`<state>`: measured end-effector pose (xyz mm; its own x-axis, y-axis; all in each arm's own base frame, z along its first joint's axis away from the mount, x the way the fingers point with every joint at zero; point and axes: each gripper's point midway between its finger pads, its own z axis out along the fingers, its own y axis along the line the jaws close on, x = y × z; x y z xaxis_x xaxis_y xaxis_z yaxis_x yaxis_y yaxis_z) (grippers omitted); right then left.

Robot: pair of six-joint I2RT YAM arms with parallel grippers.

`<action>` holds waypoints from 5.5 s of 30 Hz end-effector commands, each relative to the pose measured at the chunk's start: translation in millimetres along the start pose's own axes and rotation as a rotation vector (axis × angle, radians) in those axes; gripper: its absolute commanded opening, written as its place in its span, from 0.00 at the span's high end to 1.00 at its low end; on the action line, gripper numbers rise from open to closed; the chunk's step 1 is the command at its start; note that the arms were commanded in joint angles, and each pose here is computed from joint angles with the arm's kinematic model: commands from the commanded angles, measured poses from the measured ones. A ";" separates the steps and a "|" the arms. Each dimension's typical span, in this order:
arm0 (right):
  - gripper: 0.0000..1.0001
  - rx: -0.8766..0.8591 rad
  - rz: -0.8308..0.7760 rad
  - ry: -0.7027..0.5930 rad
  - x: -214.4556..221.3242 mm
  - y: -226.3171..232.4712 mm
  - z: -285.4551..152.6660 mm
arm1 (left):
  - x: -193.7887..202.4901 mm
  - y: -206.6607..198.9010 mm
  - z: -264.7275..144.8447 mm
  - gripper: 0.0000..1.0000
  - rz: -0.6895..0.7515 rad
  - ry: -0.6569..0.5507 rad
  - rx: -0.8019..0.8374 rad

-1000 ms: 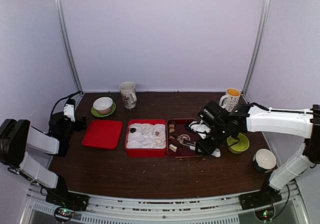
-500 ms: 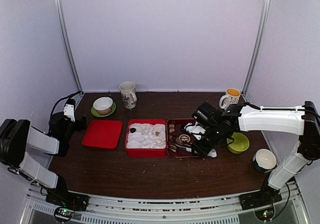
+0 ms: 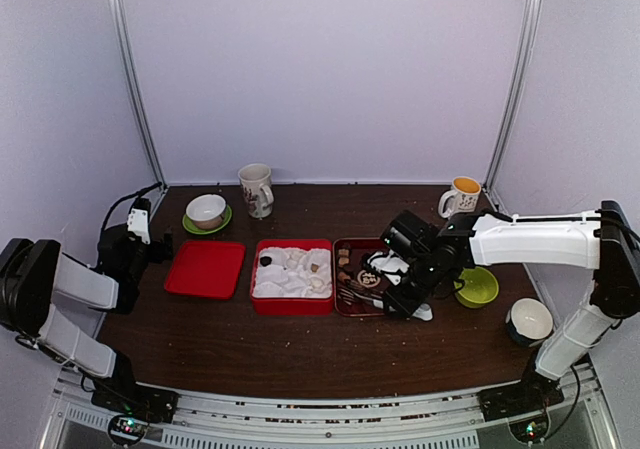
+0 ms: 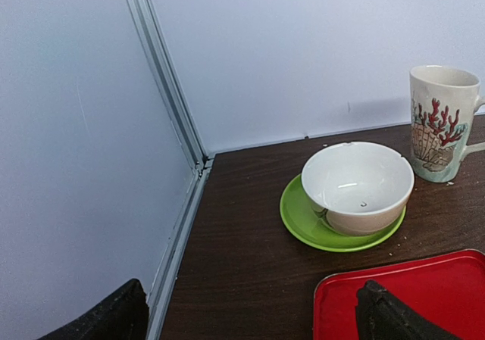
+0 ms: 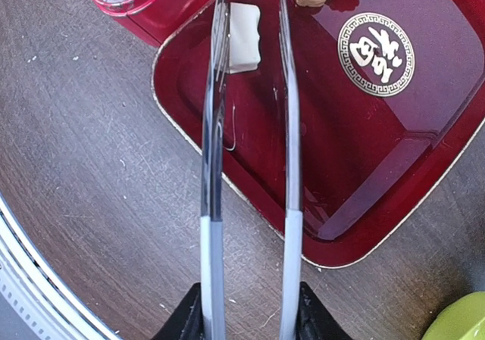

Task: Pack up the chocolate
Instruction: Pick up the fake chocolate from the plate, then place the fake chocolate in the empty pocket of the box, then pick up the fake chocolate from the plate.

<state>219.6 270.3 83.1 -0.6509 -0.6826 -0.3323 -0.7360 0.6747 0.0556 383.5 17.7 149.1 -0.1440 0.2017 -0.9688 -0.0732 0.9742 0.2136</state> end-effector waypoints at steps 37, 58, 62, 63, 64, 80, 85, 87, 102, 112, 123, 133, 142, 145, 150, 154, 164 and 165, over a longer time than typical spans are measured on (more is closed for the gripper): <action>0.80 0.059 0.078 -0.347 -47.5 -9.2 -84.5 | -16.2 7.8 2.6 0.02 -0.009 -0.058 -0.027; 0.79 -0.065 0.046 -0.447 -76.5 14.5 -91.8 | -15.7 7.4 2.6 0.02 -0.010 -0.057 -0.026; 0.79 -0.102 0.017 -0.426 -87.2 30.3 -79.8 | -16.2 7.5 2.6 0.02 -0.009 -0.058 -0.026; 0.79 -0.103 0.010 -0.420 -89.6 33.1 -75.9 | -15.6 7.7 2.6 0.02 -0.009 -0.056 -0.027; 0.79 -0.105 0.006 -0.414 -92.3 35.7 -71.5 | -15.9 7.7 2.7 0.02 -0.009 -0.057 -0.027; 0.80 -0.115 0.011 -0.333 -121.8 49.9 -11.4 | -15.9 7.6 2.6 0.02 -0.009 -0.057 -0.026; 0.80 -0.122 0.018 -0.318 -122.1 52.1 -0.3 | -16.3 7.9 2.7 0.02 -0.009 -0.058 -0.027; 0.80 -0.122 0.017 -0.311 -120.9 52.9 3.3 | -16.1 7.8 2.8 0.02 -0.010 -0.058 -0.027; 0.72 -0.114 0.006 -0.277 -123.8 53.7 18.6 | -15.8 7.8 2.7 0.02 -0.009 -0.057 -0.027; 0.61 -0.091 0.011 -0.306 -129.5 49.3 11.1 | -15.9 7.8 2.7 0.02 -0.009 -0.057 -0.027; 0.62 0.012 0.040 -0.563 -128.7 25.2 -75.7 | -16.6 7.8 2.7 0.02 -0.010 -0.059 -0.027; 0.62 0.142 0.135 -0.483 -63.0 -13.2 -69.0 | -15.8 7.6 2.6 0.02 -0.009 -0.057 -0.026; 0.64 0.154 0.163 -0.414 -31.9 -23.4 -49.3 | -16.3 7.8 2.7 0.02 -0.009 -0.058 -0.027; 0.64 0.166 0.160 -0.391 -26.9 -27.6 -43.7 | -16.1 7.7 2.8 0.02 -0.009 -0.057 -0.026; 0.64 0.165 0.163 -0.379 -23.2 -30.4 -40.4 | -16.0 7.8 2.6 0.02 -0.009 -0.058 -0.027; 0.64 0.169 0.159 -0.367 -17.2 -33.1 -35.4 | -16.3 7.9 2.8 0.02 -0.009 -0.058 -0.027; 0.65 0.150 0.189 -0.338 -3.0 -33.7 -21.6 | -15.7 7.4 2.6 0.02 -0.009 -0.057 -0.026; 0.65 0.149 0.194 -0.335 -1.2 -33.8 -21.0 | -16.0 7.6 2.5 0.02 -0.009 -0.058 -0.026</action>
<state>243.6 245.9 104.4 -0.6524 -0.4503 -0.6097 -0.5683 0.8228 0.0005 383.5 17.7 149.1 -0.1440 0.2017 -0.9688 -0.0732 0.9742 0.2136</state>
